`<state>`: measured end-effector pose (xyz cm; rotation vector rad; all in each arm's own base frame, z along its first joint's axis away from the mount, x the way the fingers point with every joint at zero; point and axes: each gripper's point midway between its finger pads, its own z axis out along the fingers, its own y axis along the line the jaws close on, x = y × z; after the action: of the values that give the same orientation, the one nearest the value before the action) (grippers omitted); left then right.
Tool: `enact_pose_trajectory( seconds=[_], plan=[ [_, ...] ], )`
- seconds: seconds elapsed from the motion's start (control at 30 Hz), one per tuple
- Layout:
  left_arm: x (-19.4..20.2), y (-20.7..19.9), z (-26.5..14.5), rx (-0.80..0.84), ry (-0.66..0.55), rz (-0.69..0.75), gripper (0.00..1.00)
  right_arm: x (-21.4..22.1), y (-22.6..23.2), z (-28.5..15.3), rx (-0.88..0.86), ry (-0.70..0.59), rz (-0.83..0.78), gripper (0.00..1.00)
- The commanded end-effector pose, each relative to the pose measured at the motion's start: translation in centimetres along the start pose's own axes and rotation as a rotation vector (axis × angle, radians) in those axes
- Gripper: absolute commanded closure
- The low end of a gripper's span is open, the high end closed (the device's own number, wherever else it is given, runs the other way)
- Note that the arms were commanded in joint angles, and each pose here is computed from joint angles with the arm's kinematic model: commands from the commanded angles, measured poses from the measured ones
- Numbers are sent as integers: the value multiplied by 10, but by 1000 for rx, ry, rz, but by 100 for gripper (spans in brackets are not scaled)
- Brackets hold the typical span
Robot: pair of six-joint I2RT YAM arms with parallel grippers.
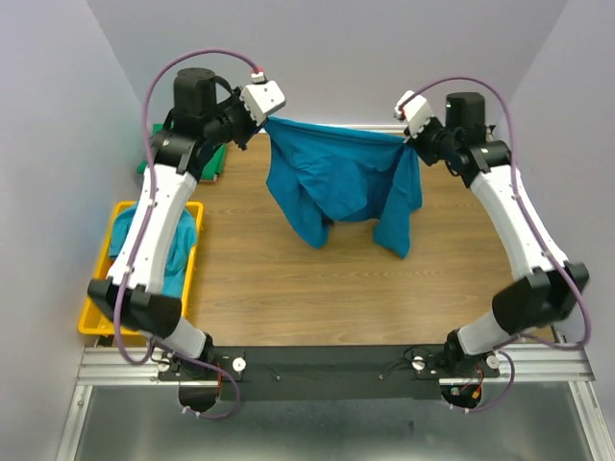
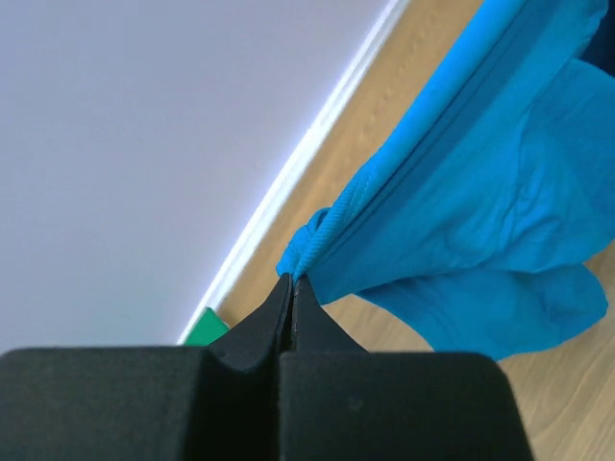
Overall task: Fold and stack the t-shirts
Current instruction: Flatten the tshirt out
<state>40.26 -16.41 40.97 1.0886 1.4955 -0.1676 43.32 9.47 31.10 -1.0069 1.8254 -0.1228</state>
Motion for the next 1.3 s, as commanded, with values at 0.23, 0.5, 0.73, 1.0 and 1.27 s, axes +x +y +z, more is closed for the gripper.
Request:
enact_pose_trajectory(
  seconds=[0.23,0.5,0.73,1.0,1.27],
  plan=[
    [187,-10,95,103,429,-297,100,113,61,114,-279,336,136,95],
    [233,29,124,-39,502,-436,53,133,48,123,-205,427,318,41],
    [246,-39,81,130,523,-501,40,165,98,58,-371,547,499,38],
    [263,-135,75,370,554,-547,40,191,139,52,-464,609,572,37],
    [267,-190,91,467,606,-492,42,211,142,57,-425,637,531,54]
  ],
)
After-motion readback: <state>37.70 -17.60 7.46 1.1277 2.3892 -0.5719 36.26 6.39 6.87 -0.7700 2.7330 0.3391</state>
